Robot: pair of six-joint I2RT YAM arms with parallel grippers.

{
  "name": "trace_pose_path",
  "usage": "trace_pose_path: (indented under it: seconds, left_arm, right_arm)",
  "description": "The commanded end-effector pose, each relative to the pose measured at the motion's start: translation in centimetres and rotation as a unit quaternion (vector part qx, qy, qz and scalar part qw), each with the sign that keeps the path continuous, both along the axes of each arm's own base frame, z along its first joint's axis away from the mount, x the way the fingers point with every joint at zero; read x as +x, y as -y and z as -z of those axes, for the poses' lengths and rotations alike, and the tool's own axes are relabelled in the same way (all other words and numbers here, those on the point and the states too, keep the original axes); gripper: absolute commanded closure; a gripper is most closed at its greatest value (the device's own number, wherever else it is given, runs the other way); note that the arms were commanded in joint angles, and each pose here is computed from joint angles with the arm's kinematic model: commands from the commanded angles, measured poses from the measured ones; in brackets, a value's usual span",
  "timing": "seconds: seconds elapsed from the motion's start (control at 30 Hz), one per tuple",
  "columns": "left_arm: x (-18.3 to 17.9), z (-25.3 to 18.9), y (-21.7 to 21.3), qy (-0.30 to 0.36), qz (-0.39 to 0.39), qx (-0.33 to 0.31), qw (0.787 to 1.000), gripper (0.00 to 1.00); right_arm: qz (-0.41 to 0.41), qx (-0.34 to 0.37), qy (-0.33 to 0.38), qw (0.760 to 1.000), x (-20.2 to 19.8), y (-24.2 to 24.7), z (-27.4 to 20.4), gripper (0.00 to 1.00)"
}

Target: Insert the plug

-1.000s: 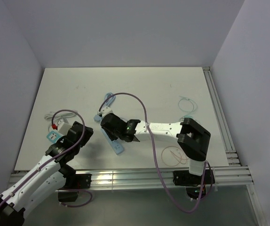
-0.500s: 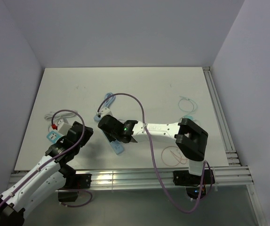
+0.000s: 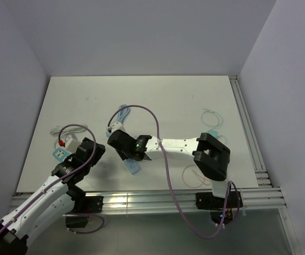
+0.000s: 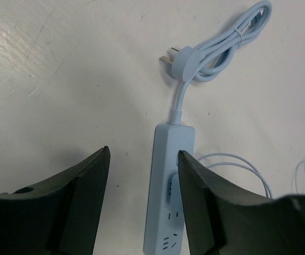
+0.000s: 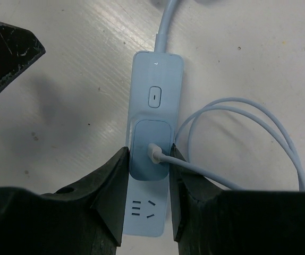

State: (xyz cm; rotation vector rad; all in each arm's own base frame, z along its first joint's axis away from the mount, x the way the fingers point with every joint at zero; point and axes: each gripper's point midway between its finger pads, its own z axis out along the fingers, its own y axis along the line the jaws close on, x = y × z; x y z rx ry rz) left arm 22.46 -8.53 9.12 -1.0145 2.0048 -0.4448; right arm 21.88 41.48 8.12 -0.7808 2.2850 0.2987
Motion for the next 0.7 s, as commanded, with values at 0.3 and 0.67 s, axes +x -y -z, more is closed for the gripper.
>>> trace_pose_path:
  seconds: [0.3,0.67]
  left_arm:
    - [0.0,-1.0,-0.5,0.022,-0.006,0.0,1.0,0.4]
    - [0.0,-1.1,-0.5,0.025,-0.007,-0.002,1.0,0.41]
  right_arm:
    - [0.017,-0.084,0.019,0.996,-0.7,0.9,3.3,1.0]
    - [0.033,-0.151,-0.015,0.988,-4.4,3.2,12.3,1.0]
